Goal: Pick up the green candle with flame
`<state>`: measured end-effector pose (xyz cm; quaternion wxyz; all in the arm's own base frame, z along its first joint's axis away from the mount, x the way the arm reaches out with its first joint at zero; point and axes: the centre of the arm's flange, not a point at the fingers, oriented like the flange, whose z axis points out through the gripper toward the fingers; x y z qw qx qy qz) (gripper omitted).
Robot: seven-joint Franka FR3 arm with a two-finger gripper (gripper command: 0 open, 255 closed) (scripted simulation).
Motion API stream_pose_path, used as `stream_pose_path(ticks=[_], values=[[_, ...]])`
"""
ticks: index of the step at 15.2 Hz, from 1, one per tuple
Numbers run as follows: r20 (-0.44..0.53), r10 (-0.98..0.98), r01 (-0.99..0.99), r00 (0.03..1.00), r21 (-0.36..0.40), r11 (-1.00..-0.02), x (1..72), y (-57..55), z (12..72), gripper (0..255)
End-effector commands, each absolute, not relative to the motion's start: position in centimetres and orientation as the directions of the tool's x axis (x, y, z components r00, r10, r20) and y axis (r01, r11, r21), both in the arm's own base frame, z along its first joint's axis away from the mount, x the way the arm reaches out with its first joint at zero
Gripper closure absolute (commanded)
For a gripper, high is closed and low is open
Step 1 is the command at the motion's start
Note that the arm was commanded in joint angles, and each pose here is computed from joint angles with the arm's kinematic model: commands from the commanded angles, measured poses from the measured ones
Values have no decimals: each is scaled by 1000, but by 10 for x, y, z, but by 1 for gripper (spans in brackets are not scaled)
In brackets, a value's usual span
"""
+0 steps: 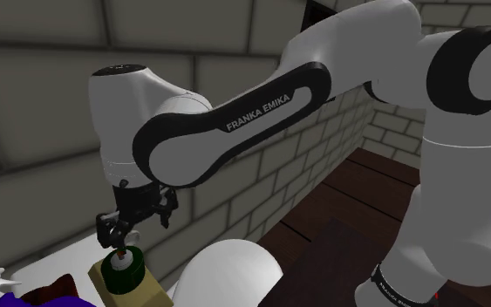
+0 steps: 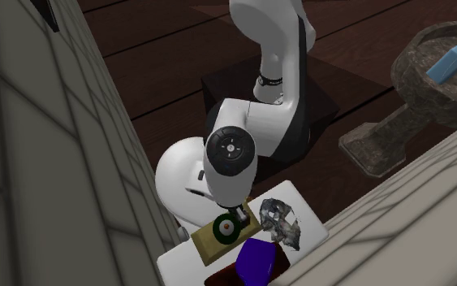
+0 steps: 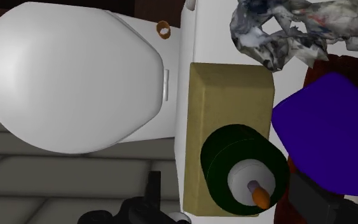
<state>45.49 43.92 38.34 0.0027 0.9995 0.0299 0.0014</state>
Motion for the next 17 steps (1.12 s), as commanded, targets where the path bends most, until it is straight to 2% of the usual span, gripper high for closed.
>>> stream_pose_path(ticks=[1,12,13,17], values=[[12,60,60,998,2,-998,463,462,377,0],[19,60,60,998,-2,-998,471,481,331,0],[19,60,60,998,-2,-998,471,482,331,255],[19,60,60,998,-2,-998,470,482,331,255]])
